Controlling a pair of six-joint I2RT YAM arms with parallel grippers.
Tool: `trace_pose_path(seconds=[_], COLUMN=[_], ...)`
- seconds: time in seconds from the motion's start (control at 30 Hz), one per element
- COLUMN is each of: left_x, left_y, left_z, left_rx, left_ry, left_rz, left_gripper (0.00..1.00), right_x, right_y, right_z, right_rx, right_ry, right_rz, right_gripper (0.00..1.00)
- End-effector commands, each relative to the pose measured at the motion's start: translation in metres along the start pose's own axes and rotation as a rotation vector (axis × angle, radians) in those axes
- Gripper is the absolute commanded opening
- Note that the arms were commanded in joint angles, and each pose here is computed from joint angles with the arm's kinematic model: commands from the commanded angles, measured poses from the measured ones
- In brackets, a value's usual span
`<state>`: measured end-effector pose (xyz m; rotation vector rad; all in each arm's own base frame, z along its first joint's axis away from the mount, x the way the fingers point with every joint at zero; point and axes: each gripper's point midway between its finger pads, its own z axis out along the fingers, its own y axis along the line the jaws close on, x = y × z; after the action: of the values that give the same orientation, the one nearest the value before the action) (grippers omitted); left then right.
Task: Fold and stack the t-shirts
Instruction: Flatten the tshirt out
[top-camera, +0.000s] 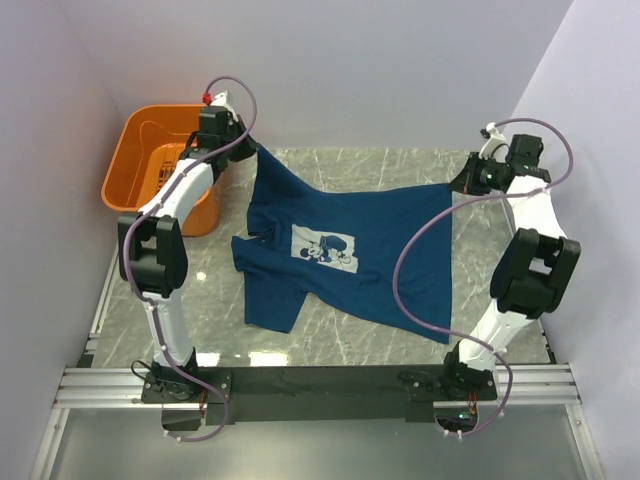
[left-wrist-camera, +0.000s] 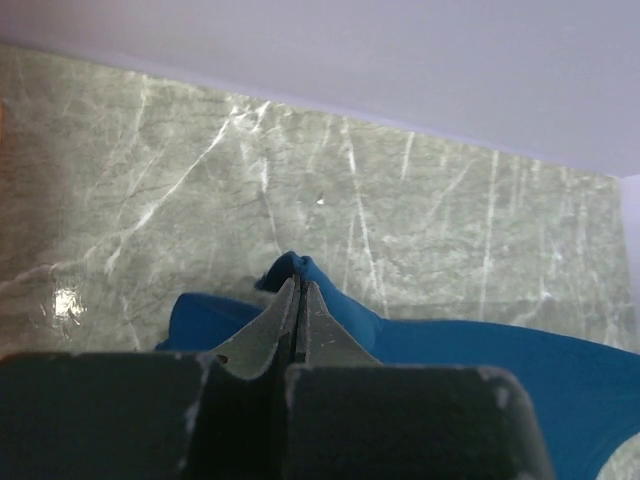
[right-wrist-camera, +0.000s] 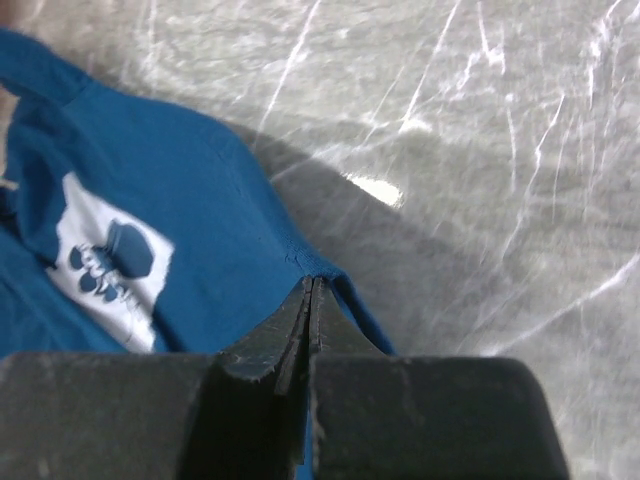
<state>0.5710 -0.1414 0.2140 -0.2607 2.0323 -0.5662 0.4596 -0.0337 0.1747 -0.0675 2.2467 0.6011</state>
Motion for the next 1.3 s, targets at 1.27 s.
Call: trace_pose_path(seconds=[1.27], left_x=[-0.238], left_y=[-0.204], left_z=[-0.594], left_rx=[0.537], left_ry=[-1.179], left_rz=[0.115], left_gripper=[0.01], right_x=[-0.121], right_y=[0.340], right_z=[-0.423], right_rx=[-0.020], right_ry=[-0.862], right_rz=[-0.603], right_gripper=[0.00])
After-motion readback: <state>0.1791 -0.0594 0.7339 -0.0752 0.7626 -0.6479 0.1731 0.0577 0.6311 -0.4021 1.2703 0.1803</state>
